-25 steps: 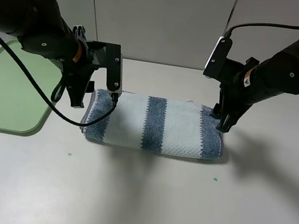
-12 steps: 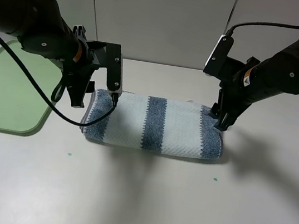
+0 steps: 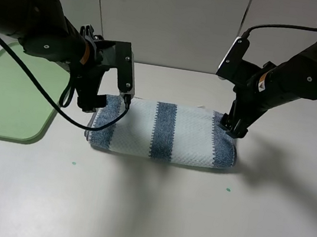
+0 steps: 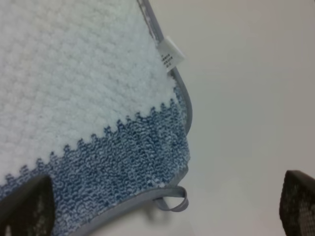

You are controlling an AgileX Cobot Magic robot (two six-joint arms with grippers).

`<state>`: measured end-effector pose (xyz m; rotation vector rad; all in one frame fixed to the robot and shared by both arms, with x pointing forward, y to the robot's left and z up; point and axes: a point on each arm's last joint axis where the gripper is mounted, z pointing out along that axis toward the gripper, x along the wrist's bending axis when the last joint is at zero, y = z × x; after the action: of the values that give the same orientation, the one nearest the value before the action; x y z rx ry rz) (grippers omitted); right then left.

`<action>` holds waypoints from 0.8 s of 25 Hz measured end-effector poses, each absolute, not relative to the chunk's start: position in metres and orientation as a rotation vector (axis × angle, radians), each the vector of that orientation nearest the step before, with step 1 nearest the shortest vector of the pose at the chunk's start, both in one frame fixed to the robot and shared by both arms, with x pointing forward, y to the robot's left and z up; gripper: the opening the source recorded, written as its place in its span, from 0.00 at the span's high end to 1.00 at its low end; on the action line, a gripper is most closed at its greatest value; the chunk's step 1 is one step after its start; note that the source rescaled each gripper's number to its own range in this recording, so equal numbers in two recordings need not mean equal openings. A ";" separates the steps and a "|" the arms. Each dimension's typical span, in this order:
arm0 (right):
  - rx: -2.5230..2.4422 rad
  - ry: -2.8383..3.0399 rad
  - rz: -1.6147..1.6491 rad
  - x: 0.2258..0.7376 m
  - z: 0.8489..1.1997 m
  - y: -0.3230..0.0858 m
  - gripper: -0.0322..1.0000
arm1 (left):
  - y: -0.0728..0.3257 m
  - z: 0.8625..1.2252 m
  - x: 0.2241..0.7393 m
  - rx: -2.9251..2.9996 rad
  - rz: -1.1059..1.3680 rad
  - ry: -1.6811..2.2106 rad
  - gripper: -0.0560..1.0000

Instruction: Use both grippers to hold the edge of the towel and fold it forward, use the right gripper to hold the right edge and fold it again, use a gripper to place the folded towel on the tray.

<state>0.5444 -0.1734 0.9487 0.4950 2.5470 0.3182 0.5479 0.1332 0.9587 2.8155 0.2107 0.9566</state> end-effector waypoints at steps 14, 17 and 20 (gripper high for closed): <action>0.566 2.560 0.305 0.543 0.947 -0.175 0.00 | 0.132 0.959 0.549 2.740 0.929 0.381 0.00; 0.567 2.563 0.301 0.542 0.947 -0.175 0.00 | 0.131 0.960 0.549 2.732 0.929 0.378 0.00; 0.566 2.563 0.300 0.542 0.947 -0.175 0.00 | 0.131 0.960 0.549 2.730 0.929 0.377 0.00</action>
<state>0.5423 -0.1753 0.9471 0.5662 2.5628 0.3004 0.5489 0.1310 0.9597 2.7298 0.3765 0.9292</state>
